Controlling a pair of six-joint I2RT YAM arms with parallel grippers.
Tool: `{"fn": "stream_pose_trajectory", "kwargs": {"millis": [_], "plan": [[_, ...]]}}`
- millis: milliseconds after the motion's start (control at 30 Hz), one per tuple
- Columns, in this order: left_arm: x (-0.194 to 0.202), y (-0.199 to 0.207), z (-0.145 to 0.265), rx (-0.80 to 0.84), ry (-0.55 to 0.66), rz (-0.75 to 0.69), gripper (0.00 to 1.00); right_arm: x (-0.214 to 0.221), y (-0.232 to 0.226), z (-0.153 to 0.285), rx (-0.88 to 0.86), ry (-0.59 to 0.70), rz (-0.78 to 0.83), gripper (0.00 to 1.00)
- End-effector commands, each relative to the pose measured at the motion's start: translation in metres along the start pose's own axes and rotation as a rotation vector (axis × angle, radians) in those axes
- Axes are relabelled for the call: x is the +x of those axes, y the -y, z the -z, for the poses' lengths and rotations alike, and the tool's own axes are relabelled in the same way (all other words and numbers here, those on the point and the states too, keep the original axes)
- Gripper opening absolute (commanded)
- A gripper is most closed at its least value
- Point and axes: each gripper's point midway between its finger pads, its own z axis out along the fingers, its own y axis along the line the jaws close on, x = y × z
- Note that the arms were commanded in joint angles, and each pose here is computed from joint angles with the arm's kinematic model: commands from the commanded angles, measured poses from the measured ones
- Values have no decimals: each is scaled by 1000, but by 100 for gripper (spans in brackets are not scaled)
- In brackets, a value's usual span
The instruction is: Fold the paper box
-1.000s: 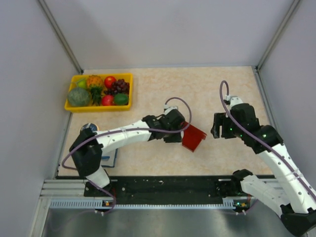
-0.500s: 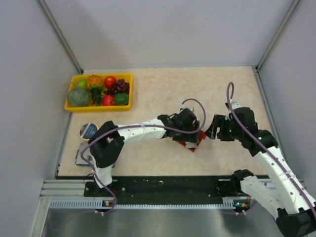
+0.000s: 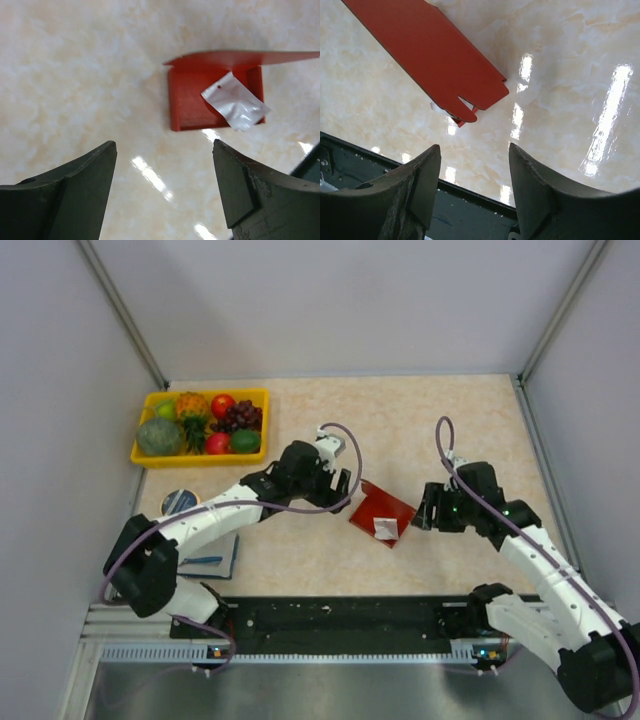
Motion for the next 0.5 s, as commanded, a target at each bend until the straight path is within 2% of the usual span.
{"fn": "stream_pose_trajectory", "kwargs": {"millis": [0,67,167,333,367,467], "plan": [[-50,-2,-18,176,145,-267,82,-27,-11,-3,-22,36,103,58],[-57,-1,-29,234,147,-296,82,-33,-12,-10,-29,47,115,59],[-86,8,-42,303,251,-377,82,-42,-19,-22,-72,104,125,61],[-96,21,-56,407,322,-452,82,-51,-27,-40,-103,164,198,62],[-99,31,-55,468,354,-475,82,-57,-31,-42,-114,185,224,62],[-90,41,-61,561,319,-446,78,-60,-37,-53,-118,160,262,59]]}}
